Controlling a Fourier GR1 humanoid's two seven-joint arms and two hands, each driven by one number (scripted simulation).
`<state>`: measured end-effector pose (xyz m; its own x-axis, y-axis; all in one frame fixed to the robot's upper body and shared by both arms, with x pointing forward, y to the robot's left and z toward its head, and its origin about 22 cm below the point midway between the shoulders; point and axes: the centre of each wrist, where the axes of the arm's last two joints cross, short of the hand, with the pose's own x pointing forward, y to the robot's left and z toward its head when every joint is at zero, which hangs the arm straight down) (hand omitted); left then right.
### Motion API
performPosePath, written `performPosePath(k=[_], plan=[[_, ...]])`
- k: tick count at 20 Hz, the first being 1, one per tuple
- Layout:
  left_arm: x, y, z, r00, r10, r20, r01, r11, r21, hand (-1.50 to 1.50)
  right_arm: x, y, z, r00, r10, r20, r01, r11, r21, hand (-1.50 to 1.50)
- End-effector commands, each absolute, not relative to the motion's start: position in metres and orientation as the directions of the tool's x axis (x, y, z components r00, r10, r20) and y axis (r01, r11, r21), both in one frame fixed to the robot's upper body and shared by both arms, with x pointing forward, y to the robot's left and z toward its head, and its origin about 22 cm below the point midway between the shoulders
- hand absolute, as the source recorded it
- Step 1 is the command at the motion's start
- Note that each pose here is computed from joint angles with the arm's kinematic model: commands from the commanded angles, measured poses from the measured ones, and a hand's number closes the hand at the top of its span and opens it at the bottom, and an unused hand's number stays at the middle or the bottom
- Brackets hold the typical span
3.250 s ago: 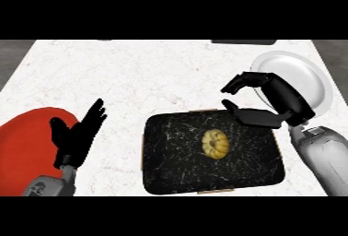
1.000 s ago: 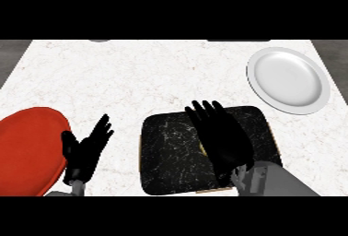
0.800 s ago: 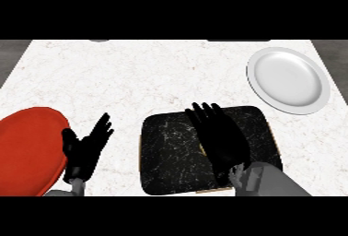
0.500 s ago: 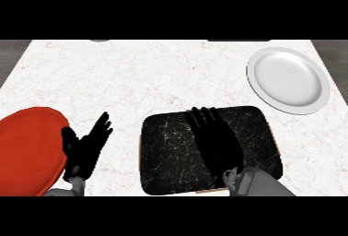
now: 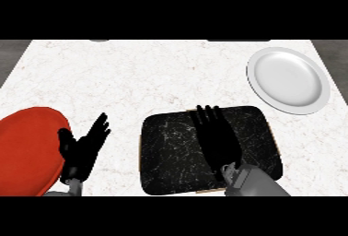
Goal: Pick the squash from the tray and place it in the plate
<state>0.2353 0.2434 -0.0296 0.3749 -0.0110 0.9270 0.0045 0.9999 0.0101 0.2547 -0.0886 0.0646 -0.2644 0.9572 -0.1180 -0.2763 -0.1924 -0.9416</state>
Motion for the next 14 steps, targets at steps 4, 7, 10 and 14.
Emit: performPosePath(k=[4, 7, 10, 14], plan=[[0.229, 0.246, -0.037, 0.373, -0.004, 0.928, 0.001, 1.000, 0.004, 0.00, 0.281, -0.105, 0.046, -0.263, 0.955, -0.136, -0.320, -0.219, -0.922, -1.50], [0.230, 0.249, -0.052, 0.386, -0.012, 0.923, 0.003, 1.000, 0.012, 0.00, 0.263, -0.100, 0.032, -0.312, 0.921, -0.234, -0.344, -0.339, -0.876, 1.50], [0.232, 0.249, -0.024, 0.371, -0.006, 0.928, 0.001, 1.000, 0.006, 0.00, 0.258, -0.088, 0.025, -0.359, 0.903, -0.239, -0.299, -0.353, -0.886, 1.50], [0.240, 0.248, -0.022, 0.381, -0.010, 0.924, 0.006, 1.000, 0.009, 0.00, 0.279, -0.092, 0.032, -0.373, 0.895, -0.246, -0.279, -0.361, -0.890, 1.50]])
